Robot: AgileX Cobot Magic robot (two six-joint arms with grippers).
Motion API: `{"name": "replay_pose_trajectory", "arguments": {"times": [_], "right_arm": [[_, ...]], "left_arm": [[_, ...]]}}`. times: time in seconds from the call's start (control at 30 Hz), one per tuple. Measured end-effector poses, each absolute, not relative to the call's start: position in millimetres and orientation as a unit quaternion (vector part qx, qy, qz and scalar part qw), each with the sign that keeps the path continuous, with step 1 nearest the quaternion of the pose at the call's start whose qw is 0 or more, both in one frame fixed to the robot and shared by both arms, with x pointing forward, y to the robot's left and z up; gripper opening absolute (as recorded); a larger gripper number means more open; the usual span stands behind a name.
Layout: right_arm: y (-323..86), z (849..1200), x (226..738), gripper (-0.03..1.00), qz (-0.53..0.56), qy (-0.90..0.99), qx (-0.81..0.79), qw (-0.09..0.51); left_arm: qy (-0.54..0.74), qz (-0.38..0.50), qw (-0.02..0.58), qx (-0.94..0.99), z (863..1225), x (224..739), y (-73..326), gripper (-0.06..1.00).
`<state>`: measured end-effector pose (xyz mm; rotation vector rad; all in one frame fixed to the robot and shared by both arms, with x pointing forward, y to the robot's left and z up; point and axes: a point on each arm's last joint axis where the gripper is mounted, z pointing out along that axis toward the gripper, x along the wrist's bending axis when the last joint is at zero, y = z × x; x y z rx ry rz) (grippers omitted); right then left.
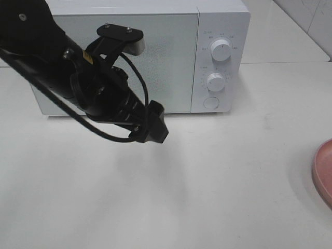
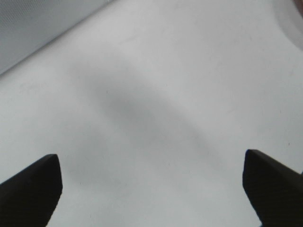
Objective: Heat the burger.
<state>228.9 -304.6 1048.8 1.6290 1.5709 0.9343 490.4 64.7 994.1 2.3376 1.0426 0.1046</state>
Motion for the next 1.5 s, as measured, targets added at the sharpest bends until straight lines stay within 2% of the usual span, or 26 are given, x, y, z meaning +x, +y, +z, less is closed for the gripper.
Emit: {"name": "replay_pose_trajectory", "arguments": {"times": [0.07, 0.13, 0.17, 0.23, 0.27, 0.4, 0.57, 0.63, 0.73, 0.8, 0.83, 0.87, 0.93, 1.07, 1.23, 1.5], "right_arm": [[-305, 1049, 229, 0.76, 0.359, 0.603, 0.626, 0.34], [-305, 1049, 229, 0.76, 0.359, 0.603, 0.626, 0.34], [-305, 1049, 229, 0.76, 0.359, 0.603, 0.626, 0.34], [-305, 1049, 229, 0.76, 0.359, 0.603, 0.626, 0.34], [-305, 1049, 229, 0.76, 0.359, 0.603, 0.626, 0.34], [-305, 1049, 229, 0.76, 0.359, 0.603, 0.626, 0.34], [-305, 1049, 229, 0.76, 0.359, 0.603, 0.626, 0.34], [-305, 1049, 229, 0.76, 0.359, 0.603, 0.626, 0.34], [-305, 1049, 229, 0.76, 0.359, 0.603, 0.626, 0.34], [-305, 1049, 229, 0.76, 0.359, 0.603, 0.626, 0.34], [-305, 1049, 229, 0.76, 0.359, 0.603, 0.626, 0.34], [-305, 1049, 229, 0.76, 0.359, 0.603, 0.626, 0.34], [-305, 1049, 229, 0.76, 0.359, 0.603, 0.626, 0.34], [-305, 1049, 229, 0.76, 0.359, 0.603, 0.626, 0.34], [-305, 1049, 229, 0.76, 0.359, 0.603, 0.626, 0.34], [-305, 1049, 229, 0.76, 0.359, 0.603, 0.626, 0.34]], "left_arm": [[0.369, 0.022, 0.234, 0.899, 994, 481, 73, 0.99], [0.364, 0.02, 0.223, 0.904, 995, 479, 75, 0.99], [0.351, 0.015, 0.192, 0.916, 995, 475, 80, 0.99], [0.347, 0.014, 0.18, 0.92, 996, 473, 82, 0.99], [0.349, 0.007, 0.153, 0.925, 995, 470, 87, 0.99], [0.373, -0.002, 0.126, 0.919, 995, 472, 97, 0.99], [0.443, -0.019, 0.095, 0.891, 998, 489, 137, 0.99], [0.453, -0.021, 0.094, 0.886, 1000, 491, 143, 0.99], [0.509, -0.023, 0.098, 0.855, 1011, 499, 179, 0.99], [0.52, -0.02, 0.101, 0.848, 1013, 499, 187, 0.99], [0.551, -0.016, 0.106, 0.828, 1016, 497, 209, 0.99], [0.551, -0.016, 0.106, 0.828, 1016, 497, 209, 0.99], [0.596, -0.017, 0.111, 0.795, 1017, 488, 237, 0.99], [0.647, -0.018, 0.134, 0.751, 1023, 469, 264, 0.99], [0.67, -0.007, 0.152, 0.727, 1029, 439, 278, 0.99], [0.669, 0.019, 0.175, 0.722, 1027, 396, 280, 0.99]]}}
